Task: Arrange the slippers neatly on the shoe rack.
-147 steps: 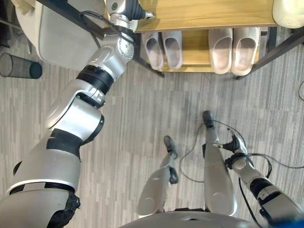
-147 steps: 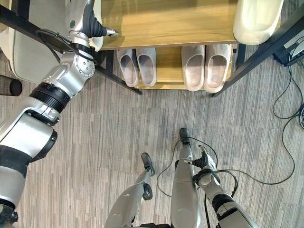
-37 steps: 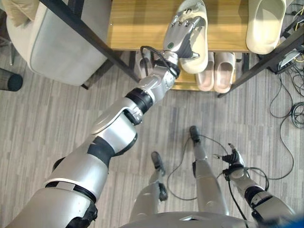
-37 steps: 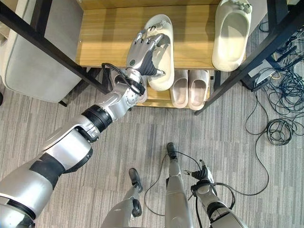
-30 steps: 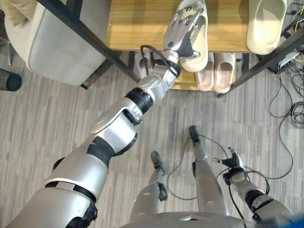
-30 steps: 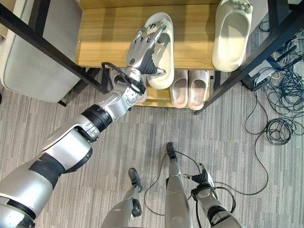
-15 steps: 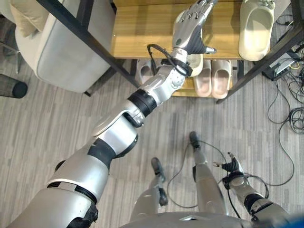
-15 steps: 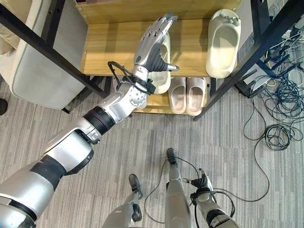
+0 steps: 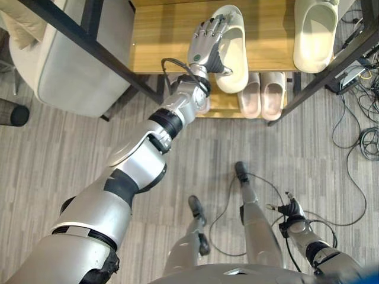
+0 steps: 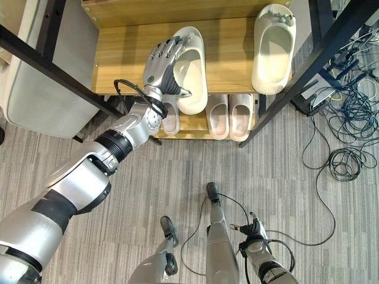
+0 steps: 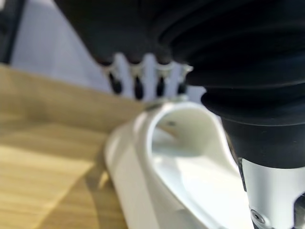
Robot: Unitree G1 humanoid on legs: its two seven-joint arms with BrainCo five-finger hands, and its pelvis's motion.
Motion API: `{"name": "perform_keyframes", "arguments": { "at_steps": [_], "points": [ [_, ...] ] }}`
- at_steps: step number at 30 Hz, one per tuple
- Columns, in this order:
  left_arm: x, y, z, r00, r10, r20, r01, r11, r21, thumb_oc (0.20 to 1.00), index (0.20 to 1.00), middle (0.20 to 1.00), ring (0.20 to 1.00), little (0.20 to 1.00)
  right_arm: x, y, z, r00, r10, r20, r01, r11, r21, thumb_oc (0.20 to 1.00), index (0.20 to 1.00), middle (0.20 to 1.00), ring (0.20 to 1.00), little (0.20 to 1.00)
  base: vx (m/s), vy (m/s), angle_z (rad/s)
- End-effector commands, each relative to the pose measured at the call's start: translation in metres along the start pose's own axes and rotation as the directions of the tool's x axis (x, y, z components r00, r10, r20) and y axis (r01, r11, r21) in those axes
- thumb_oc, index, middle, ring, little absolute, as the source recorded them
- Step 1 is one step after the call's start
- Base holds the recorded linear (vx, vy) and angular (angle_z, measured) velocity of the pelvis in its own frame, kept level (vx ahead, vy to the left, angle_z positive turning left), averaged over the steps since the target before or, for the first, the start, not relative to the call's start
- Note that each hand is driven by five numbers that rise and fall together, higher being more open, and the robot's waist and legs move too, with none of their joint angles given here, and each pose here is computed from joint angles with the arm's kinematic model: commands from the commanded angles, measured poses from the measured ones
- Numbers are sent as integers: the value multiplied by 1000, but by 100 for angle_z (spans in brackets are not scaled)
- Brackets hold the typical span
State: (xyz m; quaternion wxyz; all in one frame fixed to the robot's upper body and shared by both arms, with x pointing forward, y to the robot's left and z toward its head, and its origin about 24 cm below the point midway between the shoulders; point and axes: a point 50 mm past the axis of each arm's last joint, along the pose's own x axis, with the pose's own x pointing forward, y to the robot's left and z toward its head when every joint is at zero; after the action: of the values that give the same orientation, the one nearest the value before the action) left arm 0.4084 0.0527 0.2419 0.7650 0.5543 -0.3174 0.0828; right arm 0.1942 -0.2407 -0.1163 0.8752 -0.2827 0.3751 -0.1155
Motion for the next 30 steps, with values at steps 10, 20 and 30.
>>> {"name": "perform_keyframes", "arguments": {
  "at_steps": [10, 20, 30],
  "points": [
    [-15, 27, 14, 962, 272, -11, -258, 895, -363, 1000, 1000, 1000, 1000, 1000, -2, -2, -5, 1000, -4, 1, 4, 1000, 3, 1000, 1000, 1000, 1000, 1000, 51, -52, -6],
    [-93, -29, 3, 999, 39, 2, -33, 864, -503, 1000, 1000, 1000, 1000, 1000, -16, 2, -45, 990, -8, -140, 13, 999, 37, 1000, 1000, 1000, 1000, 1000, 18, -179, 34],
    [-116, -32, -29, 1000, -30, 0, 28, 924, -381, 1000, 1000, 1000, 1000, 1000, -29, 29, -52, 985, 91, -144, -92, 996, -1, 1000, 1000, 1000, 1000, 1000, 256, 153, -40]
  ]
}}
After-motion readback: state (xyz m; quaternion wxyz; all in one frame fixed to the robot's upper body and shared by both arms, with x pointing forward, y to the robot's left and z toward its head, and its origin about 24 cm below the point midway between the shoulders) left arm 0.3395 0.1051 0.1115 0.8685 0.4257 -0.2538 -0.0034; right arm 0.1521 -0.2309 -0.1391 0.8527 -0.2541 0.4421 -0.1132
